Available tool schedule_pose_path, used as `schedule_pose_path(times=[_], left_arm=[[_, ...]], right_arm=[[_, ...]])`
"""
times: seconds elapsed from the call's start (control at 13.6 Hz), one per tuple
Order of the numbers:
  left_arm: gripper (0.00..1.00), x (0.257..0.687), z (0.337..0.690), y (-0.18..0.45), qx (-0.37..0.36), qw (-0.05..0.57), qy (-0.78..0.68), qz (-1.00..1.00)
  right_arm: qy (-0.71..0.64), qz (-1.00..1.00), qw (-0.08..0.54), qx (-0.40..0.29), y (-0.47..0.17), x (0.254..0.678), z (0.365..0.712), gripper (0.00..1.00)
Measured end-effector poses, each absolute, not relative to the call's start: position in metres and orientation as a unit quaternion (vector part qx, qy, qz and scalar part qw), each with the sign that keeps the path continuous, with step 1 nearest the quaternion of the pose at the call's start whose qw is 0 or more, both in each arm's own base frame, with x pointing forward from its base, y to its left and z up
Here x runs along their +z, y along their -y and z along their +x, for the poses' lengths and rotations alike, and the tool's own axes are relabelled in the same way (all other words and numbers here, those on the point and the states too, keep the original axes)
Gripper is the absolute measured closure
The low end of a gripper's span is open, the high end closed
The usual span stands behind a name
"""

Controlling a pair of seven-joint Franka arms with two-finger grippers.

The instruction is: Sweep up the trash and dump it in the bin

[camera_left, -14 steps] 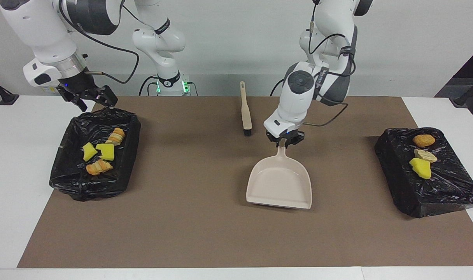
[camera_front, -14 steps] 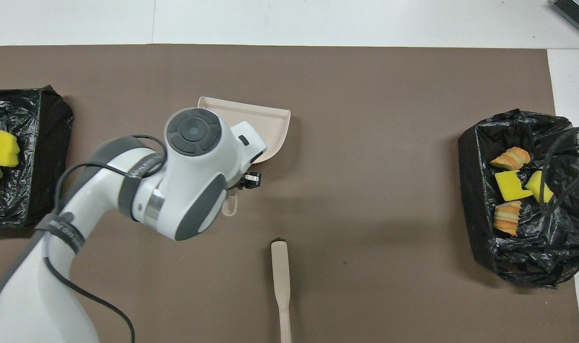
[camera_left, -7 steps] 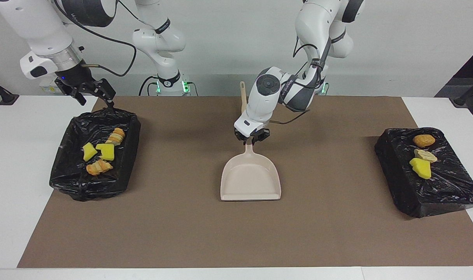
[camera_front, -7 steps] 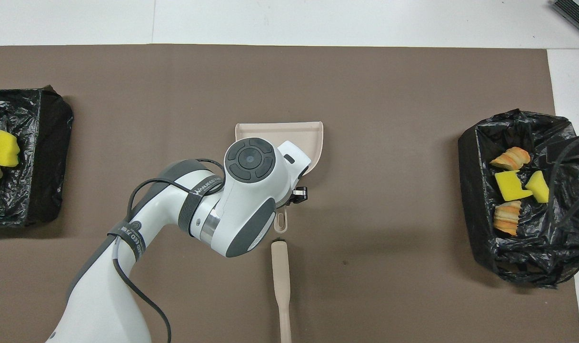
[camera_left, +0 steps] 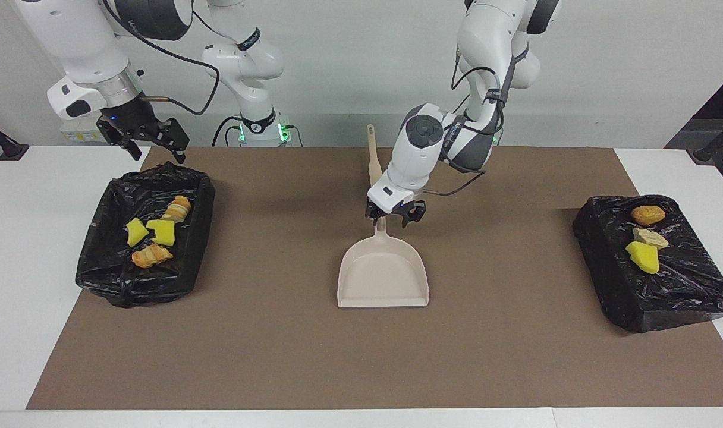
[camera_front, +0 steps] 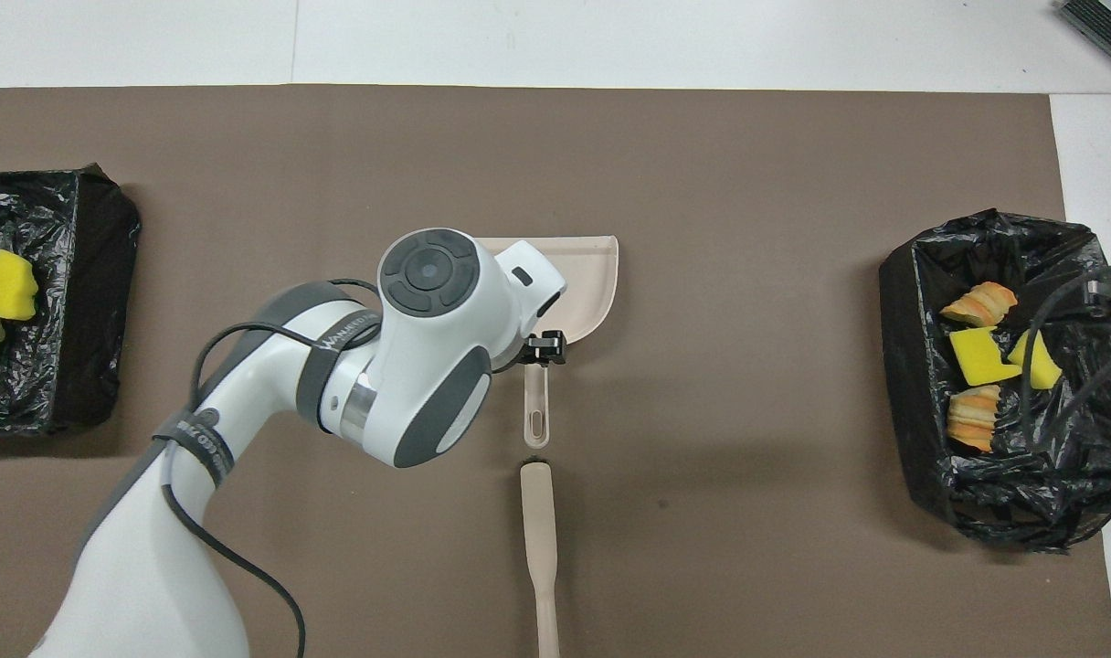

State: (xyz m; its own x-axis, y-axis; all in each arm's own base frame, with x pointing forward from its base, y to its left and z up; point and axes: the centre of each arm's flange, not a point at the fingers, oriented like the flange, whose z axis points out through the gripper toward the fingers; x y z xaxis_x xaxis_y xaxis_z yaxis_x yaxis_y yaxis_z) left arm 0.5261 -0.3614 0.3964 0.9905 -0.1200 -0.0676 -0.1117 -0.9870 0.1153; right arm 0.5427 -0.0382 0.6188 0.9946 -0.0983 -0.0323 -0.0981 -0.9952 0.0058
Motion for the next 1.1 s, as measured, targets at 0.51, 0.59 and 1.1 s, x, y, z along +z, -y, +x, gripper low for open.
schedule_pose_path(times=[0.51,0.59,1.1], left_arm=[[0.0,0.515,0.538,0.164,-0.021,0.02,0.137,0.99],[0.0,0.538,0.533,0.137,-0.015,0.019,0.142,0.99],[0.0,0.644,0.518,0.073,0.0,0.017,0.16,0.987]], right_arm=[[0.041,0.999,-0.004,-0.015,0.028,0.62,0.543,0.0],[0.041,0.999,-0.004,-0.015,0.028,0.62,0.543,0.0],[0.041,0.999,-0.005,-0.015,0.028,0.62,0.543,0.0]])
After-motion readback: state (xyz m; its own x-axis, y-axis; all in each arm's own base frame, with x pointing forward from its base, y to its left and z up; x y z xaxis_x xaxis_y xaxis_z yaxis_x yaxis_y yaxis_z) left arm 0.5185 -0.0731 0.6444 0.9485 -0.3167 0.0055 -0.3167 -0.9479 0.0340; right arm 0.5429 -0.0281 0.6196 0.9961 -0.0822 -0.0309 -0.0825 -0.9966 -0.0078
